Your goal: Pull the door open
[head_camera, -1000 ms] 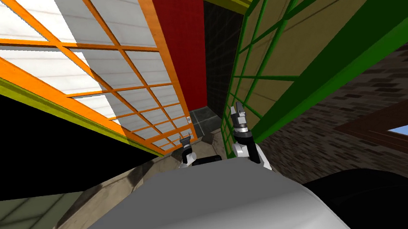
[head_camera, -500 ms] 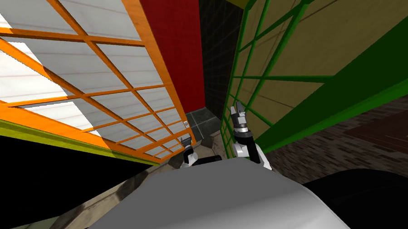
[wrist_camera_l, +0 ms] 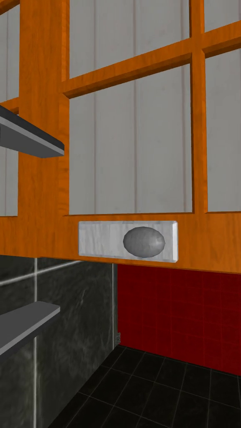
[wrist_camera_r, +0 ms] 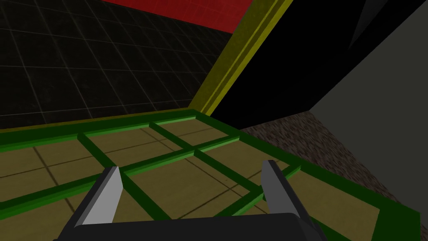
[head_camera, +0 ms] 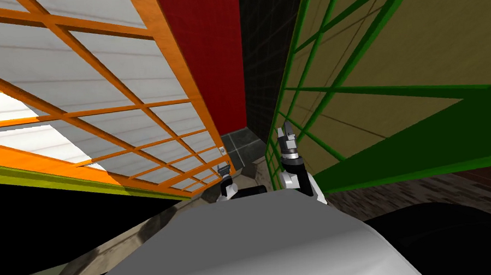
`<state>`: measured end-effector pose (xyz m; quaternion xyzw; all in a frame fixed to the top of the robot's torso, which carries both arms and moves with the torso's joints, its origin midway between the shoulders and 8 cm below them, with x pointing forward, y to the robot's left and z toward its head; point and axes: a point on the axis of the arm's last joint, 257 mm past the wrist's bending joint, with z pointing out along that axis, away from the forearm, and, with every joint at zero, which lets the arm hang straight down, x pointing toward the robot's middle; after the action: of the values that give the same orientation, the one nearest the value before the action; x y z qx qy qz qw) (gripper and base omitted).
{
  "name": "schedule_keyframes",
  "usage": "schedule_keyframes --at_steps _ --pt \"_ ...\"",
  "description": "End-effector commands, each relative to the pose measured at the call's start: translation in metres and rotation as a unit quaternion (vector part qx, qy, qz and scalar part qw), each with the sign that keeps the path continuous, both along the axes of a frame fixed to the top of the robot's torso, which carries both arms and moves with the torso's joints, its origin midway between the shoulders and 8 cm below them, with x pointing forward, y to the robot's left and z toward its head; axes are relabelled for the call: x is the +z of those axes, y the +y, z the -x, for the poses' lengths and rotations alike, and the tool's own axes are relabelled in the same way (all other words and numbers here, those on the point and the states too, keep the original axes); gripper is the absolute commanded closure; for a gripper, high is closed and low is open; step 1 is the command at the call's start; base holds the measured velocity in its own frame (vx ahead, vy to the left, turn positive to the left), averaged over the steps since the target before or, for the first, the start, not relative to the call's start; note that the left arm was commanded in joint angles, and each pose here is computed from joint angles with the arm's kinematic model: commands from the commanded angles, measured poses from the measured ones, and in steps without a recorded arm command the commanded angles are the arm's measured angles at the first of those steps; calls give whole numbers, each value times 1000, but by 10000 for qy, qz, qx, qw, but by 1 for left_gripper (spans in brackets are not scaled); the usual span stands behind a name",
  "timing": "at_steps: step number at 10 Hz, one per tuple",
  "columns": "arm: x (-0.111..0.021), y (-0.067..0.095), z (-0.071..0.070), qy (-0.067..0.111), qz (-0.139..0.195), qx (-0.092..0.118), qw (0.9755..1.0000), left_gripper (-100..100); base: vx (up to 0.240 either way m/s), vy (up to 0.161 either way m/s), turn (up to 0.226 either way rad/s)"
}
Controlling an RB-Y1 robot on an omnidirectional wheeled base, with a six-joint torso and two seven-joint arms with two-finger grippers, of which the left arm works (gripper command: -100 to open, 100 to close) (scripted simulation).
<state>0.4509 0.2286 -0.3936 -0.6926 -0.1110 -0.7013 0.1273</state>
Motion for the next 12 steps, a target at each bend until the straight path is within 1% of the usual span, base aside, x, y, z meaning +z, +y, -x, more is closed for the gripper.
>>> schedule_keyframes --at_steps 1,6,7,9,10,11,12 --pt "0 5 0 1 -54 -3 10000 -100 -192 23 23" --pt "5 35 -3 -43 -353 -18 9994 -100 -207 18 55" --pt "6 44 -4 -56 -438 -24 9990 -100 -183 -12 61" --pt "6 44 -4 -56 -438 -24 9990 -100 -86 -1 7" --pt "9 58 -5 -78 -580 -32 9983 -100 -124 -36 67" --pt "11 64 -6 -86 -637 -36 9979 -100 -164 -28 100" --pt "11 64 -6 -86 -637 -36 9979 -100 -123 0 17"
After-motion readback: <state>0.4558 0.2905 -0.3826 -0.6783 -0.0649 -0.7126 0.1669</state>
